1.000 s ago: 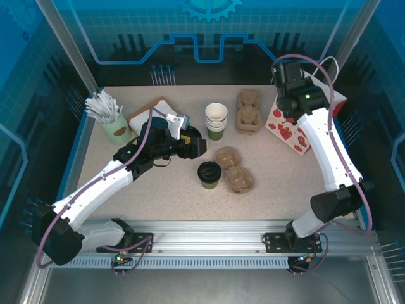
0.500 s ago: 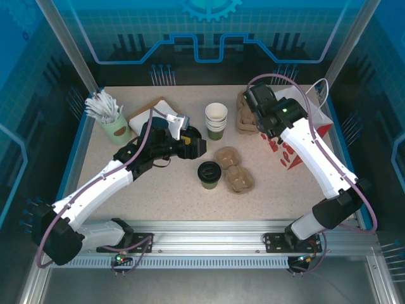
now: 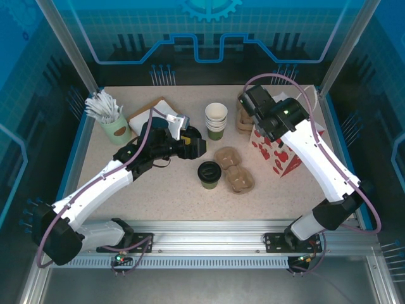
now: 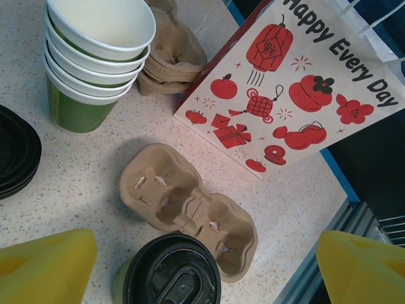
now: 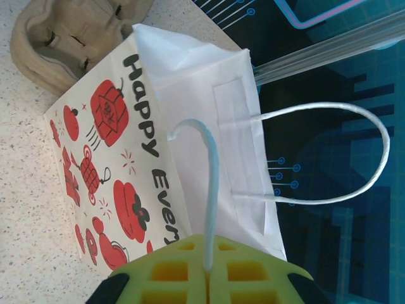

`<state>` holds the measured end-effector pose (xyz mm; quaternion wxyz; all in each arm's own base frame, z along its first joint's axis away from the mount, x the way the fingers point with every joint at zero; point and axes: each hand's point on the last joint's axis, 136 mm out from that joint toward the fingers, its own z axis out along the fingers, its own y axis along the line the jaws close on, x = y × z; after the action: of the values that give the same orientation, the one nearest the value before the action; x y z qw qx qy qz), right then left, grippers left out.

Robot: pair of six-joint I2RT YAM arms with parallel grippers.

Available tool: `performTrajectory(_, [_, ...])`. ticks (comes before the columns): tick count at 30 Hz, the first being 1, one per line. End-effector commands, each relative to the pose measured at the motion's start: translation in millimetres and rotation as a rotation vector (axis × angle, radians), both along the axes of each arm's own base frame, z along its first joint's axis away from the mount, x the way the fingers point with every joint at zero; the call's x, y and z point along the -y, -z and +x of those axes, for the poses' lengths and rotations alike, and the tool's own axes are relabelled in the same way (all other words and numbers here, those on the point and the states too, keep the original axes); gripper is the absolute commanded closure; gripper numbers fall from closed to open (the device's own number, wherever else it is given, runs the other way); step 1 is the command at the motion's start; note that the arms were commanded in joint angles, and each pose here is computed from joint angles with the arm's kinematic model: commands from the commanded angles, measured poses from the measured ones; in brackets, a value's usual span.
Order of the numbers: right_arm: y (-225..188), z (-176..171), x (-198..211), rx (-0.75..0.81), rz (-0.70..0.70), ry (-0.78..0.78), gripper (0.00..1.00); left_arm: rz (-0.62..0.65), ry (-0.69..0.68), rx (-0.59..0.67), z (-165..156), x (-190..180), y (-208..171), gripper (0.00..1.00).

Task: Pack the takeout coffee

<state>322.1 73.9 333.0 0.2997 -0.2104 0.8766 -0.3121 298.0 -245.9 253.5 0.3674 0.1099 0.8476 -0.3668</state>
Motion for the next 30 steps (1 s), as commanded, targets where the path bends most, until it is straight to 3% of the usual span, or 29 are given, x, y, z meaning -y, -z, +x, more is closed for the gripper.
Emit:
performTrajectory(1, [-8, -14, -4, 0.001, 0.059, -0.017, 0.93, -0.024, -0.007, 0.036, -2, -1, -20, 0.09])
performTrajectory(5, [0, -18, -19, -0.024, 0.131, -0.060, 0.89, -0.027, -0.010, 0.037, -2, -1, -20, 0.09])
performTrajectory(8, [-2, -24, -29, -0.031, 0.194, -0.096, 0.81, -0.024, -0.007, 0.038, -2, -1, -21, 0.09])
performTrajectory(13, [-24, -41, -47, -0.001, 0.305, -0.186, 0.49, 0.002, -0.012, 0.054, -2, -5, -22, 0.09])
performTrajectory(16, [-31, -58, -64, -0.003, 0.370, -0.268, 0.40, 0.020, -0.031, 0.065, -1, -9, -23, 0.08])
performTrajectory(22, [8, -92, -110, -0.136, 0.504, -0.410, 0.37, 0.028, -0.072, 0.051, 0, -22, -22, 0.08])
performTrajectory(30, [116, -96, -144, -0.376, 0.630, -0.358, 0.41, 0.019, -0.108, 0.051, -6, -39, -25, 0.08])
